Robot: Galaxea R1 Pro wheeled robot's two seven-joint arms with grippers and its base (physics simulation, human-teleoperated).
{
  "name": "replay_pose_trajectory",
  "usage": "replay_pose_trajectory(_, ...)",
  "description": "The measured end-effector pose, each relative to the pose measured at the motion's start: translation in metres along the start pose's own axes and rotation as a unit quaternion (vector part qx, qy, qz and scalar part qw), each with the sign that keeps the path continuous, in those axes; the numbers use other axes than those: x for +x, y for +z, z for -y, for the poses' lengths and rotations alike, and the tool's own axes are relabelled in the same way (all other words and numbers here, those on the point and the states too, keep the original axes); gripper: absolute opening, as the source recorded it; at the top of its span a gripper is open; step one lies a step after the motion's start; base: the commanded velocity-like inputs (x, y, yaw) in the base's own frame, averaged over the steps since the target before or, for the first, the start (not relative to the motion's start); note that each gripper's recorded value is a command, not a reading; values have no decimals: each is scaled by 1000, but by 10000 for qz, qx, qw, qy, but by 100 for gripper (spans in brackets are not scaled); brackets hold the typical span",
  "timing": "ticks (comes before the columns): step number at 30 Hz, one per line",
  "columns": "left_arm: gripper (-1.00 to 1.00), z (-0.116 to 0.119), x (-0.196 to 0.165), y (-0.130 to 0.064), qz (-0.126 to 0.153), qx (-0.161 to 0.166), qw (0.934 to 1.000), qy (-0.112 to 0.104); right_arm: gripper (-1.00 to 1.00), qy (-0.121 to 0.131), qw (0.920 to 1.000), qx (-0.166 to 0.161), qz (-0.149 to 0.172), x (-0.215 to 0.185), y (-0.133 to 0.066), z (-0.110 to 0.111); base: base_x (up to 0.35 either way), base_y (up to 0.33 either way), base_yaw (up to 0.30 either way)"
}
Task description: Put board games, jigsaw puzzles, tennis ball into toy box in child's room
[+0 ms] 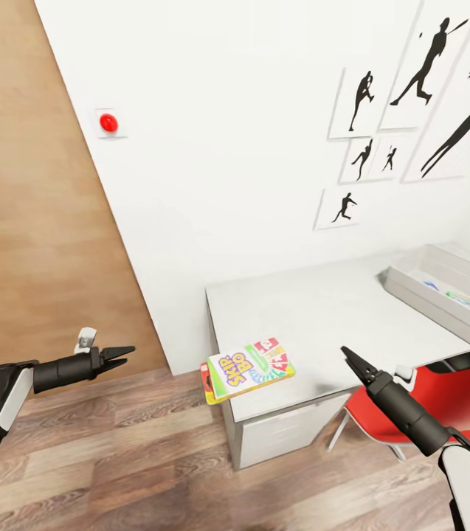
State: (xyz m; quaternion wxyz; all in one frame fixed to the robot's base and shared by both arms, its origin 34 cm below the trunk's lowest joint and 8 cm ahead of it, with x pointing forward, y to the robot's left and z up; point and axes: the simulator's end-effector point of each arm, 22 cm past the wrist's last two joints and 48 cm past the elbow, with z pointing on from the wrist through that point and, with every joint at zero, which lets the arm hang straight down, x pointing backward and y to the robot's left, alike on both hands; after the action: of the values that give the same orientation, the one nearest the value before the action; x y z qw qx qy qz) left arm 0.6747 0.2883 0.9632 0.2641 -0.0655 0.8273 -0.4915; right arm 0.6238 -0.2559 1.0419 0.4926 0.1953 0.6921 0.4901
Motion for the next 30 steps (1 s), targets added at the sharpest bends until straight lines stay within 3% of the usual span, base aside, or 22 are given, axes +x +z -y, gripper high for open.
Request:
replay_pose_trajectory(21,100,0,-2,-2,33,-2,10000,-6,100,44,10000,-34,-2,5,3,-2,10,-142,0)
replay_pose_trajectory(30,100,0,-2,-3,32,14,10000,-42,100,54,10000,-18,-3,5,3,-1,13,-41,0)
